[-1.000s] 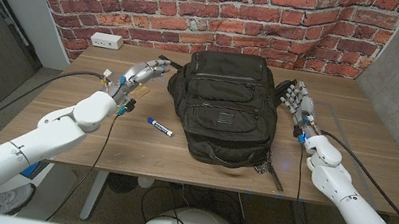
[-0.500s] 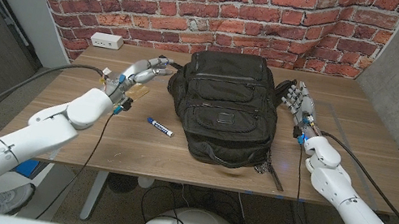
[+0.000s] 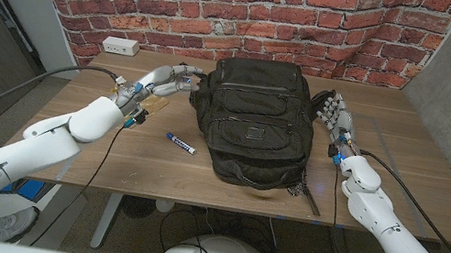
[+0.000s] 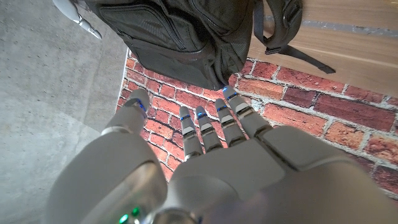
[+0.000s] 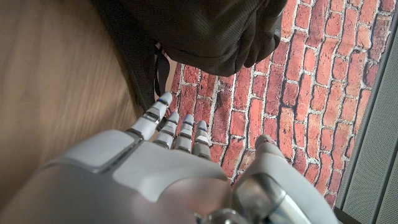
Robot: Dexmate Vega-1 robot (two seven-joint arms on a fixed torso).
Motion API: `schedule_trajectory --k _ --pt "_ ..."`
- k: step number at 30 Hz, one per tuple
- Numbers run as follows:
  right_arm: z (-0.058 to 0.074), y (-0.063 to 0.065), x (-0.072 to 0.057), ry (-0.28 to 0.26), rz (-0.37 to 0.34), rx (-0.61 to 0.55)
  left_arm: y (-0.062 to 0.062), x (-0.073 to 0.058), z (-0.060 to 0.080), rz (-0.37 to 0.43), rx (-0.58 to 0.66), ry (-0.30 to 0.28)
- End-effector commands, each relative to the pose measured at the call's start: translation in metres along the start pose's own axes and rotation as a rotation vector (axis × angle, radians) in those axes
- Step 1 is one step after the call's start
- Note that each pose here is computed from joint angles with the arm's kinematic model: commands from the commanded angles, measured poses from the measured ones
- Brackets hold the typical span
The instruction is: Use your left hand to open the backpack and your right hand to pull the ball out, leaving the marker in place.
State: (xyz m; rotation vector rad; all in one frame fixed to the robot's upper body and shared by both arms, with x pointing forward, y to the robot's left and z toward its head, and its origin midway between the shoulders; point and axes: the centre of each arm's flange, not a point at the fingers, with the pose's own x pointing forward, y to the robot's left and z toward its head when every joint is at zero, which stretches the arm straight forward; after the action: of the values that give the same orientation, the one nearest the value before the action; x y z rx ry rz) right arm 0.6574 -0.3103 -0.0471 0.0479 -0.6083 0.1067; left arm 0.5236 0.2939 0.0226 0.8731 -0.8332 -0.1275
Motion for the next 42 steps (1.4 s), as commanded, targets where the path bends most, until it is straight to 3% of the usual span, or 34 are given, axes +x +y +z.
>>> schedule_trajectory --k 1,22,42 --pt "0.001 0.009 -0.002 0.005 0.013 -0.042 -0.002 -0.008 0.011 -0.056 0.073 -0.093" --pt "-0.005 0.006 -0.011 0.004 -0.026 -0.025 -0.005 -0.019 0.041 -0.107 0.27 -0.246" --pt "-0.008 0.006 -0.015 0.007 -0.043 -0.029 -0.004 -0.032 0.055 -0.158 0.378 -0.326"
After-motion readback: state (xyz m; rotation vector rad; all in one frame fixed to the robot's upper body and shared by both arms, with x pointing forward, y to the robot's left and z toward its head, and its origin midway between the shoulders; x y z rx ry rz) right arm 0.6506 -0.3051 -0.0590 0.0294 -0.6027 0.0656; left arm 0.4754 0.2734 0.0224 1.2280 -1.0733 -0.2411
